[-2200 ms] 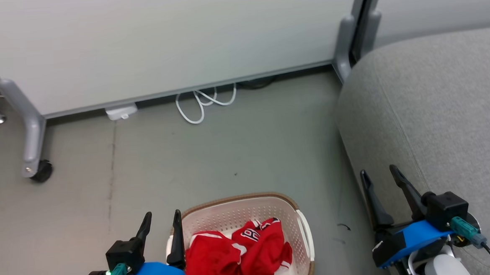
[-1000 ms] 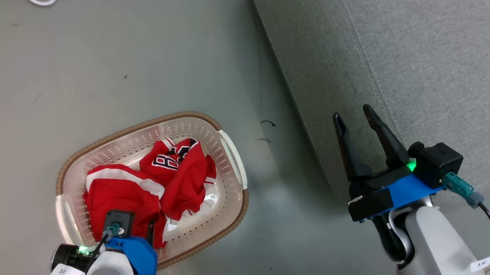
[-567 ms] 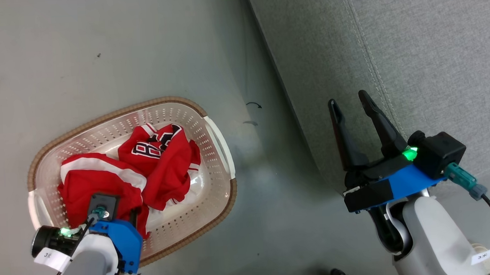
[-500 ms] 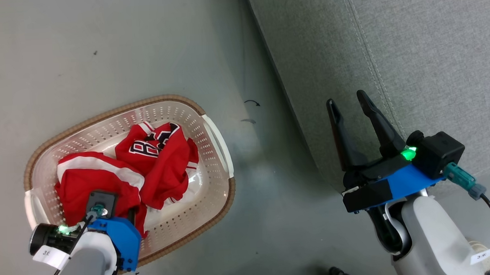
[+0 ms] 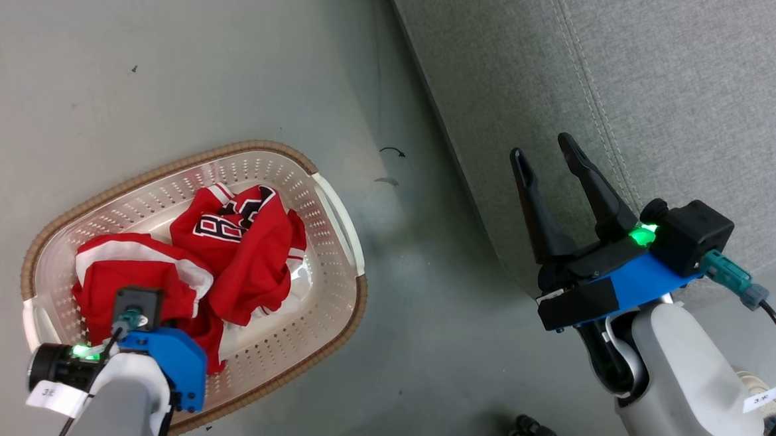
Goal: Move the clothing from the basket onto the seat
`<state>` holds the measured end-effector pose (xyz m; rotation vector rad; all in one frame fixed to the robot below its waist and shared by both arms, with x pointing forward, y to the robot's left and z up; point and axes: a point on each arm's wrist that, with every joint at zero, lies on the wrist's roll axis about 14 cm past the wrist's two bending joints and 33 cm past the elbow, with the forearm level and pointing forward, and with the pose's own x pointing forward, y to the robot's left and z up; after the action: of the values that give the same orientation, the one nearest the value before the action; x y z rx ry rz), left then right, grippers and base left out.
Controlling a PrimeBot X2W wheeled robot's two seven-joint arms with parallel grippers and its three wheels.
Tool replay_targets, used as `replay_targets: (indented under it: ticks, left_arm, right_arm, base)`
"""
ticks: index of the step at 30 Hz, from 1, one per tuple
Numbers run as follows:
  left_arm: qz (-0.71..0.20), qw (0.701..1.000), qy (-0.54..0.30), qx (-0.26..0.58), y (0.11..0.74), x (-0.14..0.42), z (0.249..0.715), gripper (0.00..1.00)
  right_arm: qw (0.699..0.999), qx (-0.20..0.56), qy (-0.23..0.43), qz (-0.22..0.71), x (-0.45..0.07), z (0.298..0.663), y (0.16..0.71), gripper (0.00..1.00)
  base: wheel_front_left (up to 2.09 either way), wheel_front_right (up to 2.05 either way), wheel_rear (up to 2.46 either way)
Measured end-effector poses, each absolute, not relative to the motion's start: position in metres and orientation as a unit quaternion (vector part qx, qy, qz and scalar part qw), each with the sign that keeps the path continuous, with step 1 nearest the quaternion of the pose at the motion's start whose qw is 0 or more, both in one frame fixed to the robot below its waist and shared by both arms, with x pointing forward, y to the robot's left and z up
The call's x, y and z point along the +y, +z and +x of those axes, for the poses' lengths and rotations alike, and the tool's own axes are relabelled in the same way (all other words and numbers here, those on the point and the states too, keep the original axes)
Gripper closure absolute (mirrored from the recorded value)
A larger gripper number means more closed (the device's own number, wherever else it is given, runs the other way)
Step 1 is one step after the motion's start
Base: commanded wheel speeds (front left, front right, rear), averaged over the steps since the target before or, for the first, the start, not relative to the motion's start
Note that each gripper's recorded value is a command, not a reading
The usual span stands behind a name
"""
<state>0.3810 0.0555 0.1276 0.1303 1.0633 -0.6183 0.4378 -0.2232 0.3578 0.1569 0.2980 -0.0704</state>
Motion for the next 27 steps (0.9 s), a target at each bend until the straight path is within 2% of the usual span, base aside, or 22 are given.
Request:
replay_targets:
  ticks: [17, 27]
  left_arm:
    - [0.045, 0.828, -0.285, 0.482, 0.15, 0.04, 0.382, 1.0]
    - [0.032, 0.847, -0.268, 0.458, 0.19, 0.041, 0.371, 1.0]
  right_arm:
    - [0.988, 0.133, -0.018, 0.078, -0.214, 0.444, 0.37, 0.0]
    - [0.992, 0.1, 0.008, 0.075, -0.197, 0.443, 0.399, 0.0]
  base:
    - [0.0, 0.0, 0.0]
    - [0.0, 0.0, 0.0]
